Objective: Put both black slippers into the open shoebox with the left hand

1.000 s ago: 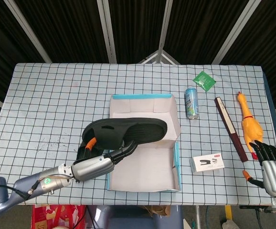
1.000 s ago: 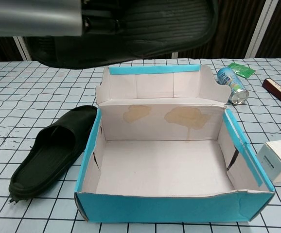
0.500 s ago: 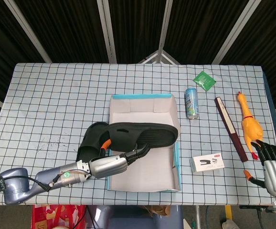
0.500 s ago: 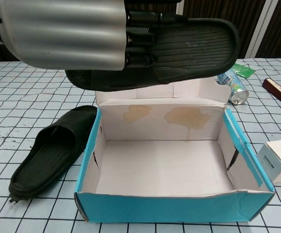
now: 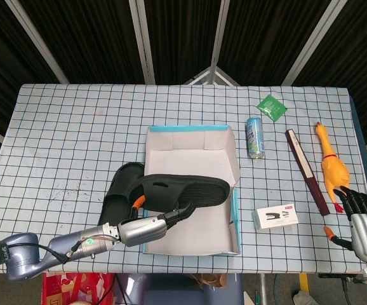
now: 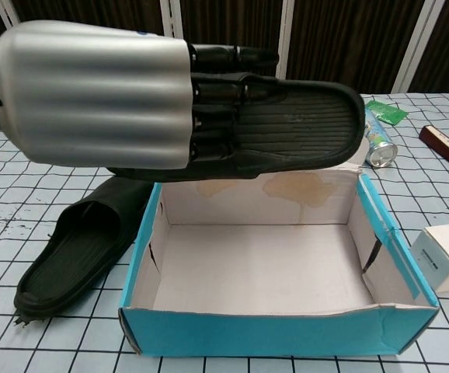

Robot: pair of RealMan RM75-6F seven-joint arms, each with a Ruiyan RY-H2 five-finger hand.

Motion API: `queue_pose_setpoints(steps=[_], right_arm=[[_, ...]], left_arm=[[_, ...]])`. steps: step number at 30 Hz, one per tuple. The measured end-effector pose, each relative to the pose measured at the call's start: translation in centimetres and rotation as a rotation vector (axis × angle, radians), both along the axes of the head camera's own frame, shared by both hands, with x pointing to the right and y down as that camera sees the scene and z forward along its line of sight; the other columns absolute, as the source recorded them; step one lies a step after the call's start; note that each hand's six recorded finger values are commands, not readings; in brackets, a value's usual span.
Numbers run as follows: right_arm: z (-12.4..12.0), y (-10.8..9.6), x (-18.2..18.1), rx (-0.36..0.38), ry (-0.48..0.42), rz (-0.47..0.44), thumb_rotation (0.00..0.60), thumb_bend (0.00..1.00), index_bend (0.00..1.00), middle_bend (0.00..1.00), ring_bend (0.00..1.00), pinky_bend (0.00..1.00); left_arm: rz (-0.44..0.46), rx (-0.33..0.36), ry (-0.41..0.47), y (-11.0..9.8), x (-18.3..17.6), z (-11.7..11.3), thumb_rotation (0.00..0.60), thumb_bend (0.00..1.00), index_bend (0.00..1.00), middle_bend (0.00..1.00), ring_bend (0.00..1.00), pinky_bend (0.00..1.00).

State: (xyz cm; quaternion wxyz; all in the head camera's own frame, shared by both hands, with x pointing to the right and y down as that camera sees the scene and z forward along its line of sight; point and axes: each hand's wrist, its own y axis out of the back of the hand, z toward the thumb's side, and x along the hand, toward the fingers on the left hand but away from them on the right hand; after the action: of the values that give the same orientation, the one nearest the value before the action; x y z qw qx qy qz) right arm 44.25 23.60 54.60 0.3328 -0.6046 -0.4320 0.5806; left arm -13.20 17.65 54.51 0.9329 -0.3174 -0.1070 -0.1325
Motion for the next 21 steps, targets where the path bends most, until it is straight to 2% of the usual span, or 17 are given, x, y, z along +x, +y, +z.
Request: queue_pose_setpoints(steps=[11,21], right_arm=[[-0.2,0.0,0.3,0.005,-0.006,0.01,0.6,0.26,0.15,0.12,0.12,0.1],[-0.1,-0.1,0.4,0.003,-0.007,0.013,0.6,0.26,0.15,0.12,0.12,0.1]], left_arm=[[-0.006,0.008,-0.03,-1.0,1.5,2.2,0.6,0.53,0.48,0.4,0.0,0.07],[0.008,0.025,-0.021,-1.6,3.1,3.0,0.6,0.53,0.49,0.41,0.0,0.07]])
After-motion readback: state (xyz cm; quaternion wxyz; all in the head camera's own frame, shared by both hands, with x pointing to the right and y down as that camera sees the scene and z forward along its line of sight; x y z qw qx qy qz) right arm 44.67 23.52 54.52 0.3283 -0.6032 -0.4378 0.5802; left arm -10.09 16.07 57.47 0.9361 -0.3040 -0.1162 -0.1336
